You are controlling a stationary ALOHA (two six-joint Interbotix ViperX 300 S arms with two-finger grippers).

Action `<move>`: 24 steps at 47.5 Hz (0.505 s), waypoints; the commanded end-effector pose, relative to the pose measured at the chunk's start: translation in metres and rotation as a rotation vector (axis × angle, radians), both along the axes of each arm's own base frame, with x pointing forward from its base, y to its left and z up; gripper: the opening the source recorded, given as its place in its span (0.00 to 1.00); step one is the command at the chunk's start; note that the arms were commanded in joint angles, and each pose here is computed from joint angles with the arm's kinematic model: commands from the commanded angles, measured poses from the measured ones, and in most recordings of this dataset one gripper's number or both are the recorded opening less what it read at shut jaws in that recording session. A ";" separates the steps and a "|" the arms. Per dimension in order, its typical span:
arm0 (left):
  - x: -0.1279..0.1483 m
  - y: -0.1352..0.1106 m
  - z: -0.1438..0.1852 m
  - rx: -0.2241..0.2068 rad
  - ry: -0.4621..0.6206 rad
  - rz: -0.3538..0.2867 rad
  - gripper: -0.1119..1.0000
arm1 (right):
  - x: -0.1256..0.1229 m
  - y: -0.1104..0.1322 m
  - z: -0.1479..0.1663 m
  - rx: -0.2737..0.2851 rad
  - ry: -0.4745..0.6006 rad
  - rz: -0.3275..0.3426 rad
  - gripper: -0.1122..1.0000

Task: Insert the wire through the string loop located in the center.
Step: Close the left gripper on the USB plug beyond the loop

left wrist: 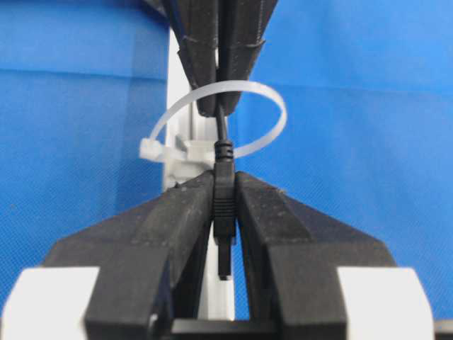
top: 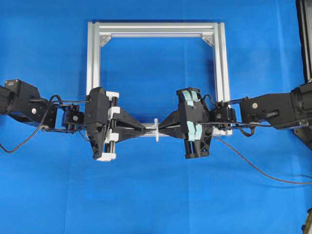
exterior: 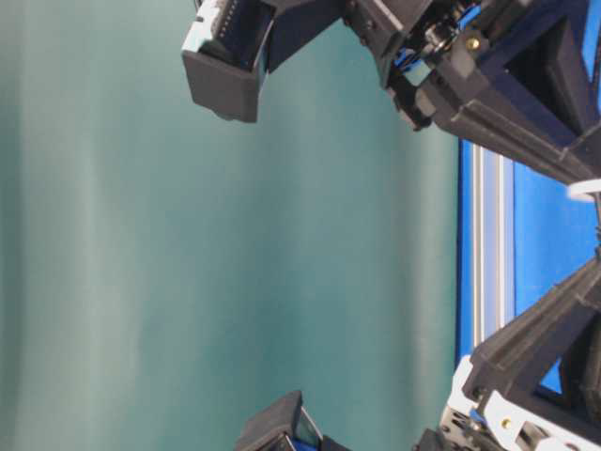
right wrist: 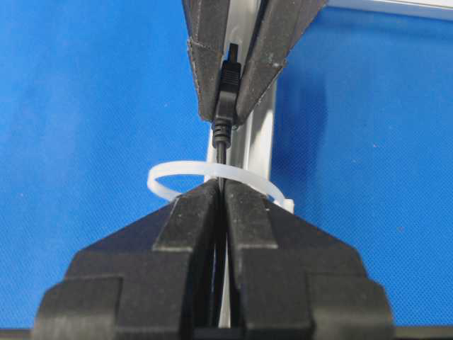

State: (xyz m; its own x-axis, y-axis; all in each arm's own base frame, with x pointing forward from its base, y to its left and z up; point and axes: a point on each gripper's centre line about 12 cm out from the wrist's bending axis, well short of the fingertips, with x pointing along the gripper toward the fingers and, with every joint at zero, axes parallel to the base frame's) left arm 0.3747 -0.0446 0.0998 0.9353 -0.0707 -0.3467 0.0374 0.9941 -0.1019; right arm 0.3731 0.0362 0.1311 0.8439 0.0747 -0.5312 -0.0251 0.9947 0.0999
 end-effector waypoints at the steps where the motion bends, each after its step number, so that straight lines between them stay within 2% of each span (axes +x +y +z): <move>1: 0.002 -0.002 0.011 -0.004 -0.024 -0.007 0.18 | 0.003 0.001 0.008 0.002 -0.028 0.001 0.08; 24: 0.003 -0.001 0.012 -0.005 -0.029 -0.004 0.18 | 0.003 0.002 0.008 -0.002 -0.029 0.007 0.08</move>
